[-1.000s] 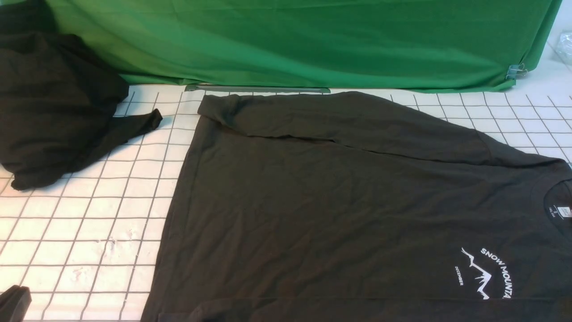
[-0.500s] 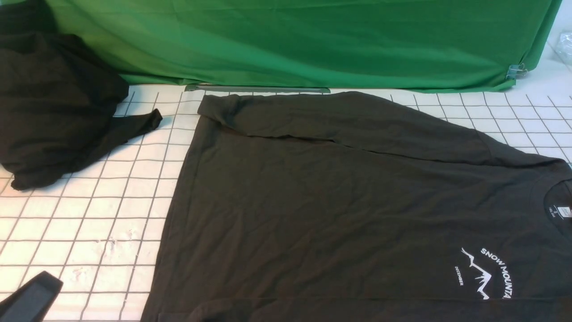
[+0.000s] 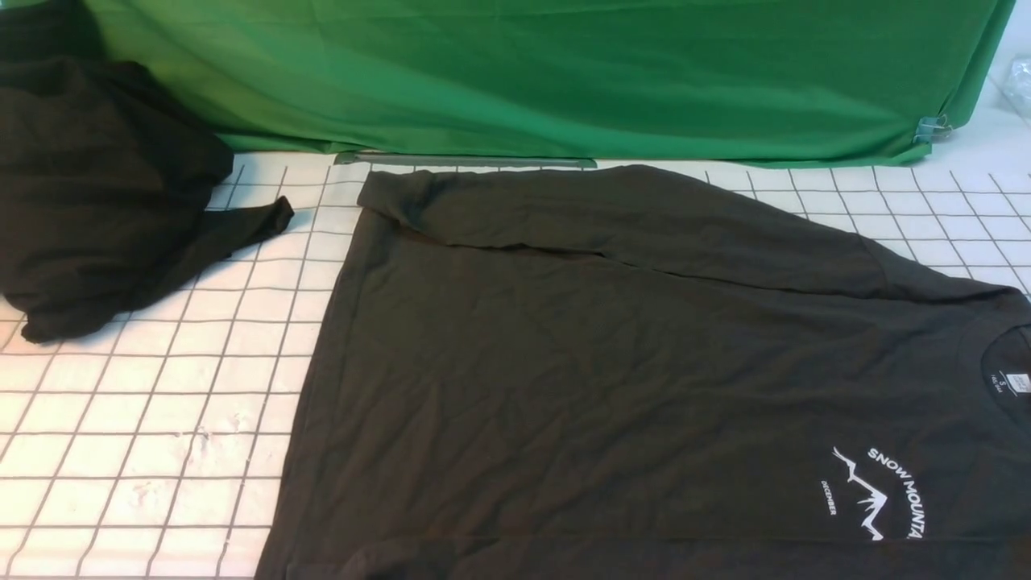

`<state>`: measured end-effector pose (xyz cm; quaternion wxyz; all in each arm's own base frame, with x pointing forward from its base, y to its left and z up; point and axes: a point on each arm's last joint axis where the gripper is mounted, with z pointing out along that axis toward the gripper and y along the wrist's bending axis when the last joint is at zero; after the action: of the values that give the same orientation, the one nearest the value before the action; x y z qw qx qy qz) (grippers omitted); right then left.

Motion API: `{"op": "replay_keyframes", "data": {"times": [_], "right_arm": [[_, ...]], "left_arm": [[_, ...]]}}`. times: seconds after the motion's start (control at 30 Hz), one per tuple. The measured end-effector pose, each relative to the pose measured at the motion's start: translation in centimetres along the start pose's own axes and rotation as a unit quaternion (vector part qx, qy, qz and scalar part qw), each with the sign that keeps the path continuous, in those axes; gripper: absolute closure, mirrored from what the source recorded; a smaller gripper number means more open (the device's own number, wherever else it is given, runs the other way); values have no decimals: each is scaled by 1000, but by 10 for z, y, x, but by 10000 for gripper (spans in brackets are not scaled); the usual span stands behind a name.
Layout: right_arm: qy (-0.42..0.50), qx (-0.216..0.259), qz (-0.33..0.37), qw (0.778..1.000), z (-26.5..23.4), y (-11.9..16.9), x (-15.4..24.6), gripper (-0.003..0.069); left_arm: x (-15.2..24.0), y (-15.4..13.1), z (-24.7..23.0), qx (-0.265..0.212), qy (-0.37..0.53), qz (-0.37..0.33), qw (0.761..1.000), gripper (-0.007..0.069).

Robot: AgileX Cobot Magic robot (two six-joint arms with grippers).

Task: Fold a long-sleeved shirt over a white checkered tablecloth.
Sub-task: 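Grasp the left edge of the dark T-shirt lying flat on the table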

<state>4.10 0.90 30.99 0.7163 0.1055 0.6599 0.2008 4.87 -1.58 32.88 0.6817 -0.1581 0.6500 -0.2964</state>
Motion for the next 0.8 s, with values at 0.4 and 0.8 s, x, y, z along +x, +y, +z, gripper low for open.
{"op": "replay_keyframes", "data": {"times": [0.4,0.8], "right_arm": [[435,60,-165,883,49,4,-7,650],[438,58,-176,880,57,3,-5,629]], "left_arm": [[35,14,126,-63,601,107,790,622],[133,29,156,-193,703,169,663,517]]}}
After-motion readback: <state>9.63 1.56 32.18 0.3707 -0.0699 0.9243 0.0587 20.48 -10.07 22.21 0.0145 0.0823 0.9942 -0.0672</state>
